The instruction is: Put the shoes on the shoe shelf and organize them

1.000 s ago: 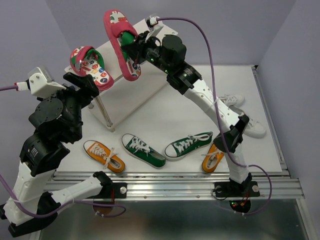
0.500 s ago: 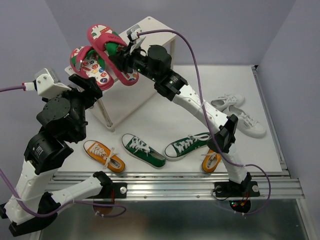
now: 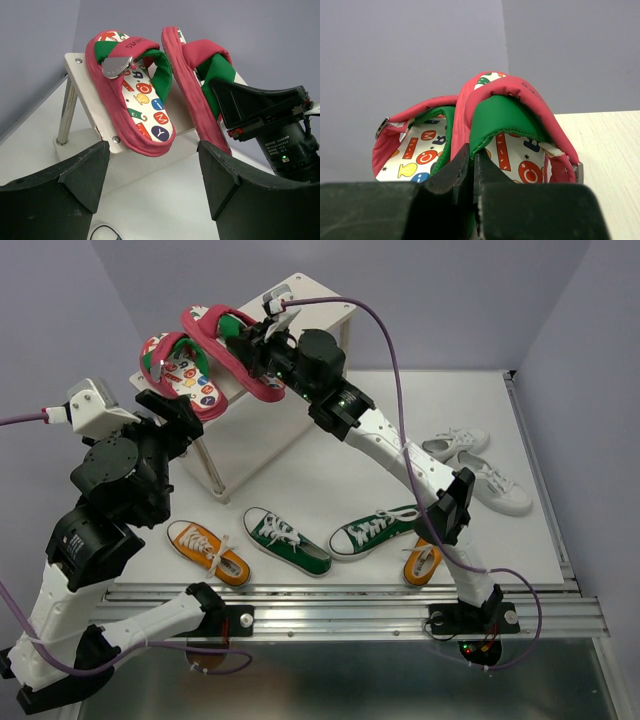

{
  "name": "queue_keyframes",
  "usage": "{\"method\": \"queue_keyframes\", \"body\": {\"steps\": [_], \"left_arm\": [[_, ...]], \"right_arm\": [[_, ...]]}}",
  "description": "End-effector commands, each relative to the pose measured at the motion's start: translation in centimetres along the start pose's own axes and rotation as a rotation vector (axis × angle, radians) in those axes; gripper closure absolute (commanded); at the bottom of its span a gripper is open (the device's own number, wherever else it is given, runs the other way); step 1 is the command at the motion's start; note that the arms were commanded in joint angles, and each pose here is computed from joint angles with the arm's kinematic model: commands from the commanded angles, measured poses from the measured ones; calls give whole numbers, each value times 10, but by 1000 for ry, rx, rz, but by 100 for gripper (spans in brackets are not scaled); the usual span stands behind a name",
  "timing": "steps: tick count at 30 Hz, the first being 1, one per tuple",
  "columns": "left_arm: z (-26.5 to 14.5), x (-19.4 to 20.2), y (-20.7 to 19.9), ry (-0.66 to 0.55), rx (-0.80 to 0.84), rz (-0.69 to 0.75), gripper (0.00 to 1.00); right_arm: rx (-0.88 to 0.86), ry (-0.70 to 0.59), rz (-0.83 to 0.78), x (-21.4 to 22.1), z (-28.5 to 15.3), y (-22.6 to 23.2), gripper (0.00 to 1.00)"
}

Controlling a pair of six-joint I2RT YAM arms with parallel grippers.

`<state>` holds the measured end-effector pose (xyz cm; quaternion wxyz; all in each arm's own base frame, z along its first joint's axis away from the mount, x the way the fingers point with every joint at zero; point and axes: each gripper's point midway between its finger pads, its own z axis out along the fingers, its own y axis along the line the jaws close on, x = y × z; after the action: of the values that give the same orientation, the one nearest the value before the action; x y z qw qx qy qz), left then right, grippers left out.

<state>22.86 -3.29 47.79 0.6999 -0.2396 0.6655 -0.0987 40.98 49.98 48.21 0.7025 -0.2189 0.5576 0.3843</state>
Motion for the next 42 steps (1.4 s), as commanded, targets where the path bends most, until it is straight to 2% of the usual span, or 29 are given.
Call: {"method": "queue_keyframes", "body": {"steps": [1,16,17,18,19,21,24,25,27,30,33,35,36,37,38,39,40,42], "left_arm": [[-1,-9,2,-29,-9,-37,18],[-3,-11,3,-34,-3,-44,18],[-3,-11,3,-34,-1,-45,18],[-3,-11,3,-35,-1,-46,18],[-2,-11,1,-34,2,-45,18],[-1,-11,-1,-33,8,-41,18],[1,-10,-4,-29,8,-28,18],[3,-8,-6,-25,8,-22,18],[3,-8,-7,-25,8,-17,18],[5,-7,-8,-26,5,-11,18],[6,-5,-10,-26,4,-5,18],[7,-5,-12,-25,11,-9,18],[6,-6,-13,-24,19,-13,18],[6,-7,-15,-22,30,-17,18],[5,-9,-16,-23,36,-24,18],[4,-11,-15,-26,37,-28,18],[3,-12,-14,-29,39,-34,18],[1,-14,-12,-34,36,-41,18]], "right_arm": [[22,-171,-14,-51,2,-1,99],[25,-221,-112,-38,16,-7,99],[18,-217,-114,-33,18,-6,94],[12,-214,-115,-29,19,-5,84],[5,-201,-115,-23,20,-5,66],[-9,-189,-103,-22,19,-2,46],[-43,-173,-101,-26,14,5,39],[-54,-192,-102,-45,7,9,37],[-92,-175,-67,-48,0,17,35],[-154,-193,-48,-90,-28,34,31],[-208,-154,-25,-91,-43,45,29],[-229,-168,16,-112,-62,52,27],[-230,-167,38,-114,-67,52,26],[-222,-111,87,-87,-70,50,25],[-215,-154,101,-107,-83,51,23],[-196,-143,122,-101,-87,48,21],[-159,-91,162,-75,-90,41,19],[-63,-107,202,-81,-106,25,18]]}}
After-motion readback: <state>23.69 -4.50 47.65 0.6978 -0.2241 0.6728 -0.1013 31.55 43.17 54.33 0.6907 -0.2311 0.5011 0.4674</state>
